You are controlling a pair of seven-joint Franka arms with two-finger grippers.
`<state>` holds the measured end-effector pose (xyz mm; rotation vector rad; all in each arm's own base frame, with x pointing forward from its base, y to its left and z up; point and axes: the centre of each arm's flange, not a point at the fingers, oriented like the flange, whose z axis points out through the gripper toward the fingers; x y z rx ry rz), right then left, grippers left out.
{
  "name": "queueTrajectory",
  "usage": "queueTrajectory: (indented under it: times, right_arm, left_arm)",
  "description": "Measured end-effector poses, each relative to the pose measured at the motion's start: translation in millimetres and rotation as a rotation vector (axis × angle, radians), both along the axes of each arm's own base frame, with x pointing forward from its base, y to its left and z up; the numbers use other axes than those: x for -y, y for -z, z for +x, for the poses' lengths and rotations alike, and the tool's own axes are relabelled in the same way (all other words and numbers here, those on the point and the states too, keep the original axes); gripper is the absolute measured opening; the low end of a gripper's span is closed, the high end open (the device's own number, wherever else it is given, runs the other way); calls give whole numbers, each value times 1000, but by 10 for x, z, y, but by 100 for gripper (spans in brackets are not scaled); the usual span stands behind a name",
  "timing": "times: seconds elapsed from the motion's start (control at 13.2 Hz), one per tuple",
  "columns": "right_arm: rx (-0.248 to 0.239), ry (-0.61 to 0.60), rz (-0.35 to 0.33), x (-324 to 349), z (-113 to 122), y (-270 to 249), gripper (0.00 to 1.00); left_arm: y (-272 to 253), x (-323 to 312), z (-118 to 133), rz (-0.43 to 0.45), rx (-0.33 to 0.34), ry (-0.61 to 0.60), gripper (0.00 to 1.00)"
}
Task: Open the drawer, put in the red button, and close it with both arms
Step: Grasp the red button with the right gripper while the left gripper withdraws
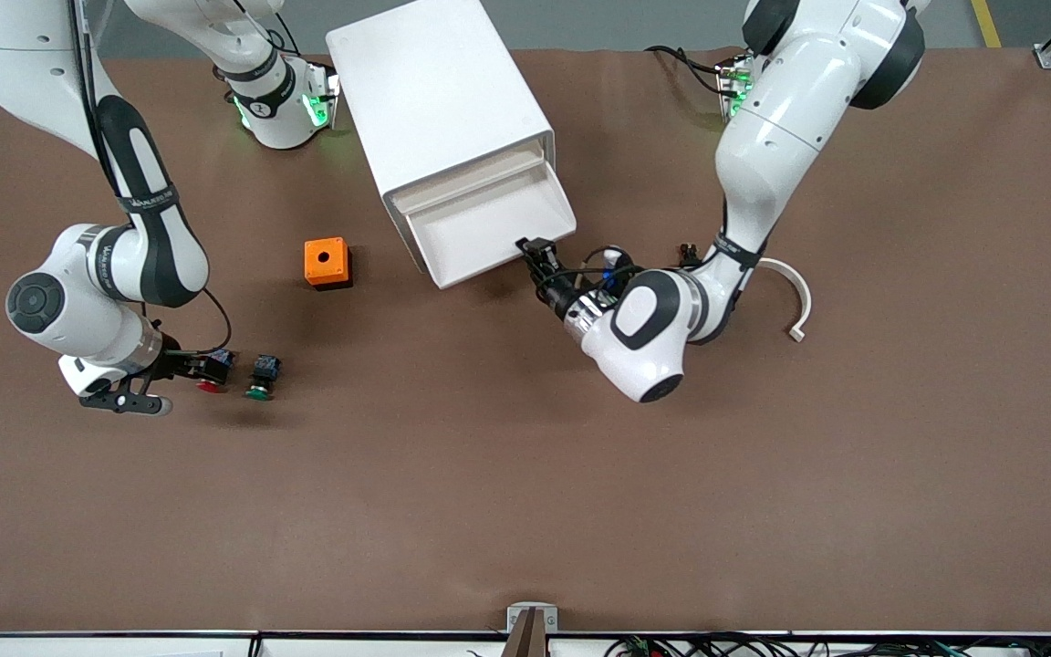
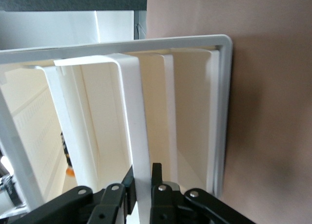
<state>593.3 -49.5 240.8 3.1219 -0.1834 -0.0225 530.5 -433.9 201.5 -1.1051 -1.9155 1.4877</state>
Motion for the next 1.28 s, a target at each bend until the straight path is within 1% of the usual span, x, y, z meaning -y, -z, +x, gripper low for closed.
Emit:
queueTrajectory:
  times: [0.08,0.23,0.38,0.53,0.6,0.76,0.83,0.91,0.98,1.06,1.13,1.21,1.28]
  right_arm:
    - [-10,8,1,33,-30,30,100]
    - [-52,27,4,85,-127,157,100]
    - [-84,74,1,103,-193,301,100]
    - [-99,104,-2,101,-217,382,100]
    - [-102,109,-3,98,-220,400,100]
    - [-109,124,-4,88,-230,440,100]
    - [-115,130,-5,77,-238,476,100]
    - [-120,136,-7,67,-245,513,100]
    - [-124,139,-8,63,-251,544,100]
    - [-127,140,-9,61,-256,566,100]
    - [-129,140,-9,59,-258,578,100]
    - [-130,140,-9,58,-259,581,95]
    - [-129,140,-9,57,-258,581,95]
  left_arm:
    - [-13,-31,44,-2,9,-7,14]
    - [-31,-69,103,1,24,-14,14]
    - [-73,-146,209,1,44,-28,14]
    - [-99,-218,287,-13,68,-33,14]
    - [-92,-254,316,-28,90,-29,19]
    - [-78,-398,409,-46,117,-34,39]
    - [-93,-487,464,-57,120,-38,51]
    - [-156,-595,552,-72,126,-45,60]
    - [-280,-724,677,-93,139,-53,72]
    - [-447,-884,817,-122,160,-58,81]
    - [-625,-1083,958,-153,200,-55,90]
    - [-823,-1327,1108,-178,271,-42,100]
    - [-1063,-1606,1256,-199,385,-8,100]
